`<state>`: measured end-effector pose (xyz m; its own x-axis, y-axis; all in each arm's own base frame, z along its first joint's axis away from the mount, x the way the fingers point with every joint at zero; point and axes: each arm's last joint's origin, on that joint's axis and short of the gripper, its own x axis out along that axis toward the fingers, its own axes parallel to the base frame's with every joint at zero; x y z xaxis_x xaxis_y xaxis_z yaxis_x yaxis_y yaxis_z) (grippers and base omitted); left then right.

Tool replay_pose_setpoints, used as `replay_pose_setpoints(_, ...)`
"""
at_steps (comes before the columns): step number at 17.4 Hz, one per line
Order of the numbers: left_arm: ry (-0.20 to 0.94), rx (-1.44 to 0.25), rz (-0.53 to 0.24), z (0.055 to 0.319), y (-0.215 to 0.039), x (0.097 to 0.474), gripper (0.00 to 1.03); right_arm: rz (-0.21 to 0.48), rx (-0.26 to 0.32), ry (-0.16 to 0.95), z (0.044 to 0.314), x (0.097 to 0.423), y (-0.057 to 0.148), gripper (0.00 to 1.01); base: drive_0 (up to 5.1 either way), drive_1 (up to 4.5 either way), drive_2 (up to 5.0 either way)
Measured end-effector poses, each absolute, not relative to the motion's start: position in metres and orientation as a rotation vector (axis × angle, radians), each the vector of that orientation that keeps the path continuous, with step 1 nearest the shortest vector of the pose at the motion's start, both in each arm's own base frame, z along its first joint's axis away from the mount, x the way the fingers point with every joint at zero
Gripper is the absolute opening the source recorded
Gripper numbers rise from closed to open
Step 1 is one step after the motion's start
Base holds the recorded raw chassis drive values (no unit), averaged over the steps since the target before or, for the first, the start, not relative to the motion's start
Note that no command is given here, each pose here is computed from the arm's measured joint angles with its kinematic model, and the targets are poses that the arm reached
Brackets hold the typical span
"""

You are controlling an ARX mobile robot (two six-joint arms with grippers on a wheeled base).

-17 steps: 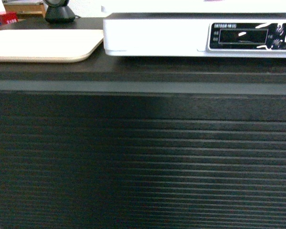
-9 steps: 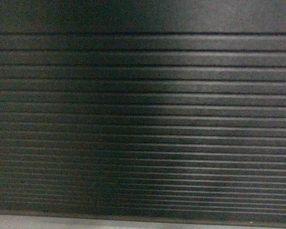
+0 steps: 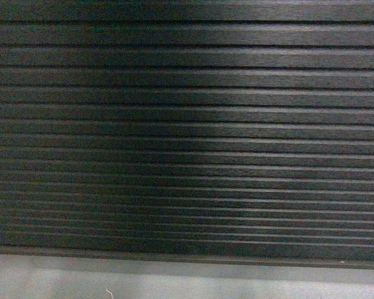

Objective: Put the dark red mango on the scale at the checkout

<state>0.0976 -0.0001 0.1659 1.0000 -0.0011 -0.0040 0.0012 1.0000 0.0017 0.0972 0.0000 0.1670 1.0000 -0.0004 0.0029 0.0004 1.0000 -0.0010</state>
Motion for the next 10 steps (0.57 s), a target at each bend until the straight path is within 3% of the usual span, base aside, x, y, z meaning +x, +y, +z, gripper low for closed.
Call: replay_pose_setpoints(10,0.002,0.002,-0.001,0.1660,-0.0001,0.0976,0.98,-0.001,-0.001,-0.003,0.1670,0.0972,0.0000,0.98,0.0,0.00,0.0)
